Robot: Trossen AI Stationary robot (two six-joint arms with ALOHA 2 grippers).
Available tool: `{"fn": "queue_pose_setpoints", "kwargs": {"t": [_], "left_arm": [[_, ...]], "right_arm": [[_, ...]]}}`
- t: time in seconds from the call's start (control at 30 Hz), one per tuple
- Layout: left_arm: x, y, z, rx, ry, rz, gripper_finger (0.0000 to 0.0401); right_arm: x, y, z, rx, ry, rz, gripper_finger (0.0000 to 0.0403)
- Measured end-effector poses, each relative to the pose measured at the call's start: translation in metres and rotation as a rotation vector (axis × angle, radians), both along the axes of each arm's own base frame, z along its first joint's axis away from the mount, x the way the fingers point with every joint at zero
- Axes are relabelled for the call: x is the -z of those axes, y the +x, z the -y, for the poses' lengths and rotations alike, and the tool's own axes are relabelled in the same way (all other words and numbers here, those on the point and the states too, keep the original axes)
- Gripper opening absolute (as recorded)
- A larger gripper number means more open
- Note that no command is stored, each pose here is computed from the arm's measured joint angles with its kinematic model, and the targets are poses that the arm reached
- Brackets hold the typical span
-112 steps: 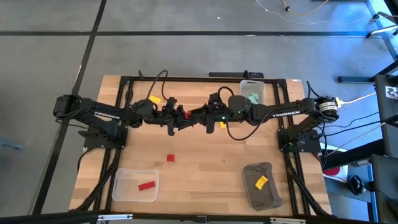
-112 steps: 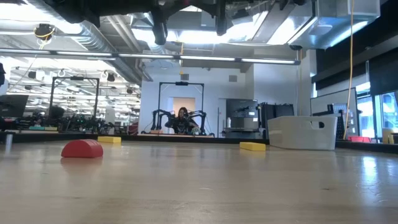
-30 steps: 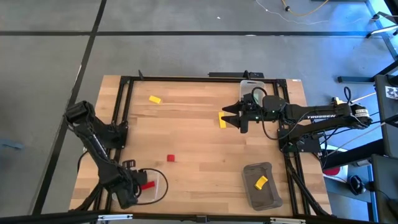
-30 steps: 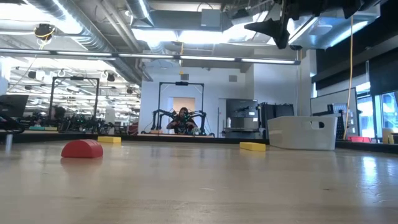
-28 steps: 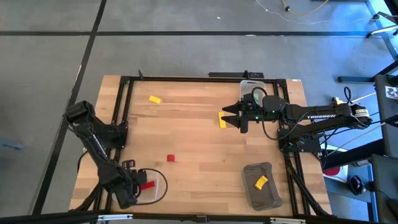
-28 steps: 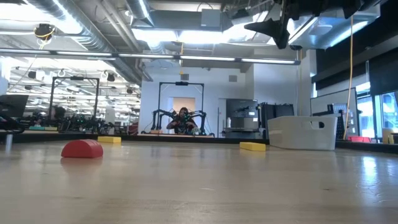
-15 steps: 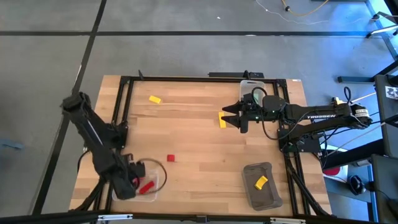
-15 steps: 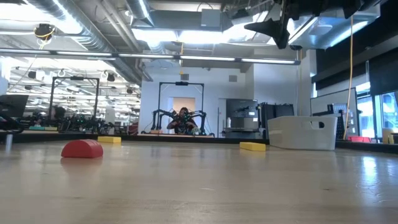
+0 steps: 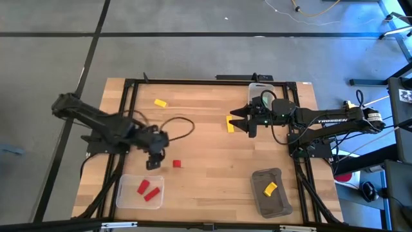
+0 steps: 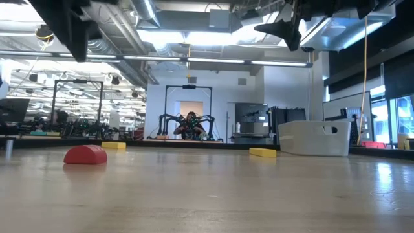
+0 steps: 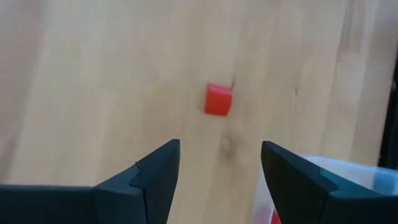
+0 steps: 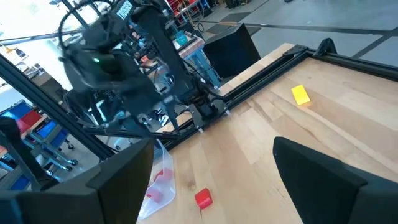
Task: Sort & place blocks by color
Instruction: Put the red block into the white bin
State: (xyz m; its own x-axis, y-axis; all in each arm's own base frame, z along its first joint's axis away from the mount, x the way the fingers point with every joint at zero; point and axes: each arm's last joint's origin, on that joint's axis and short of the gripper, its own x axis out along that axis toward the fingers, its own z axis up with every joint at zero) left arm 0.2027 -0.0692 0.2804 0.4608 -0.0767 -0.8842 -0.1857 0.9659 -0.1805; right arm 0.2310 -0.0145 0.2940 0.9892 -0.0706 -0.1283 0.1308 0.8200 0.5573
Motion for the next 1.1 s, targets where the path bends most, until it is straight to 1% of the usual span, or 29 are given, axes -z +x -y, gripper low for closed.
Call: {"fn": "queue_pose_setpoints", "kwargs": {"t": [0.1, 0.17, 0.27, 0.47, 0.63, 0.73, 0.93, 1.1], "left_arm": [[0.014, 0.019, -0.005, 0.044, -0.033, -0.048, 0.0216], [0.024, 0.029, -0.004, 0.075, -0.022, -0.084, 0.0216], [0.037, 0.042, -0.002, 0.105, -0.021, -0.099, 0.0218], [0.058, 0.069, 0.007, 0.117, -0.025, -0.049, 0.0252], [0.082, 0.077, 0.011, 0.108, 0.026, -0.14, 0.0286], [0.094, 0.08, 0.016, 0.112, 0.06, -0.174, 0.0298], [0.115, 0.084, 0.023, 0.142, 0.109, -0.231, 0.03], [0.129, 0.086, 0.026, 0.145, 0.166, -0.27, 0.0296]], "right_arm": [[0.0, 0.0, 0.0, 0.0, 0.0, -0.001, 0.033], [0.0, 0.0, 0.0, 0.0, 0.0, -0.004, 0.033], [0.001, 0.0, 0.0, -0.001, -0.001, -0.01, 0.033], [0.002, 0.0, 0.0, -0.002, -0.003, -0.021, 0.033], [0.004, 0.0, 0.0, -0.005, -0.001, -0.039, 0.033], [0.005, -0.001, 0.0, -0.005, 0.0, -0.056, 0.033], [0.006, -0.001, 0.0, -0.005, -0.002, -0.061, 0.033], [0.006, -0.001, 0.0, -0.008, -0.019, -0.063, 0.033]]}}
